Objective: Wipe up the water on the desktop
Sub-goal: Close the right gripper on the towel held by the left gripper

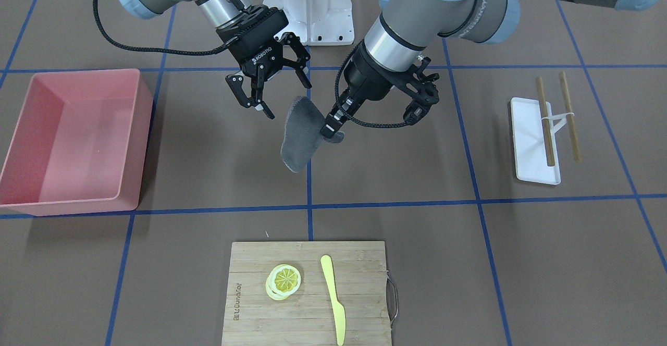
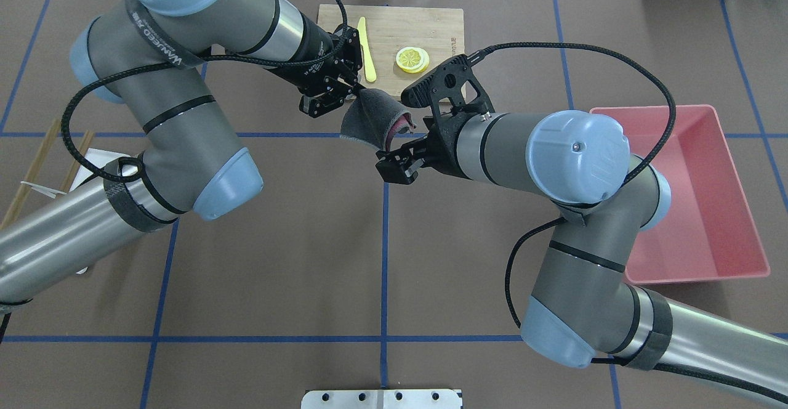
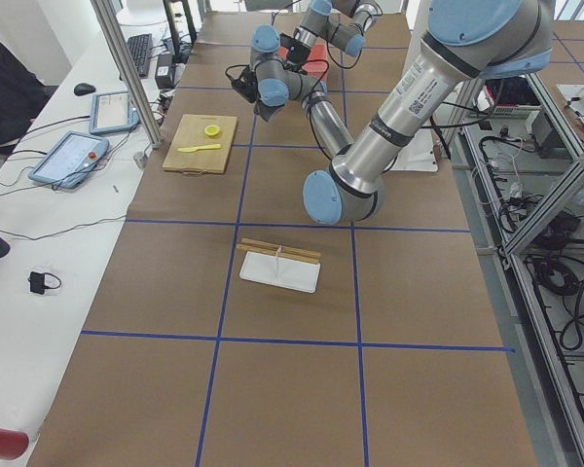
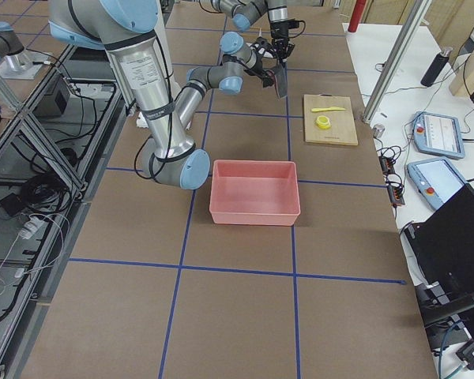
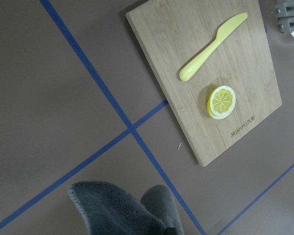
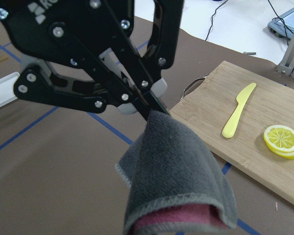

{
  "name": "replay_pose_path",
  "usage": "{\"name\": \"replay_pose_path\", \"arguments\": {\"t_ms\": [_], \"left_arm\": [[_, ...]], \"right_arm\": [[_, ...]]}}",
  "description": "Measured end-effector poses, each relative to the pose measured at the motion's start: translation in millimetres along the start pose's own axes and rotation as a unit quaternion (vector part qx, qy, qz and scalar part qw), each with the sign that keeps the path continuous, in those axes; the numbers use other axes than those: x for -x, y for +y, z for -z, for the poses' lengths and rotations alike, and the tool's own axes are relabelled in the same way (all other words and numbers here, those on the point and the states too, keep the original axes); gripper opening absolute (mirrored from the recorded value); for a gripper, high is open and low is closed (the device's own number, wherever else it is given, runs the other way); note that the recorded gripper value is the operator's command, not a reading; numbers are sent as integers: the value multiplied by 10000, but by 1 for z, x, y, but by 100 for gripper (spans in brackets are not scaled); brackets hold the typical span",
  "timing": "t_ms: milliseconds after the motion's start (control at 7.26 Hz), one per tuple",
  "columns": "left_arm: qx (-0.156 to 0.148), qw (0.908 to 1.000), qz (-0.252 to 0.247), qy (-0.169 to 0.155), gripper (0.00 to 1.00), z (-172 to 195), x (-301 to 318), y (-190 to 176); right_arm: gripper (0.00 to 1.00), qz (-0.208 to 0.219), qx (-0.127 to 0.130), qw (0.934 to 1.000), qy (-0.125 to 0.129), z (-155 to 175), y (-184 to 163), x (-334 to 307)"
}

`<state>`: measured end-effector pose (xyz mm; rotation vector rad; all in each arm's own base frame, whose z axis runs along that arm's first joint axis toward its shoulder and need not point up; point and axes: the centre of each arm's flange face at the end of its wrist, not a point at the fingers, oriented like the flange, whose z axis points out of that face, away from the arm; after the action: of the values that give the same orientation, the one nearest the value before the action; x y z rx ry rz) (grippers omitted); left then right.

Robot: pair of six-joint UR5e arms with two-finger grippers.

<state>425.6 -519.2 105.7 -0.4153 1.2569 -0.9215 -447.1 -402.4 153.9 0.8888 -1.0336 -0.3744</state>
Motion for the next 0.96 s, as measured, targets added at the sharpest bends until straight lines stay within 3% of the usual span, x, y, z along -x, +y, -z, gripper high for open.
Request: {"name": "replay_pose_path", "arguments": {"t_ms": [138,413,689,964], "left_arm": [[4,10000,1,-16,0,-2,2,2],[29,10000,-10,-51,0,-7,5,6],[27,10000,-13,-71,0,-8,7,5],[41,9999,-37,-108,0,-12,11,7]], "right_arm": [[85,-4,-3,10000,-3,0,0,0],[46,-33,-8,10000,-5,0,0,0],[31,-60,-14,10000,-11,0,0,0],[26,-65,-20,10000,-15,0,1,0]]}}
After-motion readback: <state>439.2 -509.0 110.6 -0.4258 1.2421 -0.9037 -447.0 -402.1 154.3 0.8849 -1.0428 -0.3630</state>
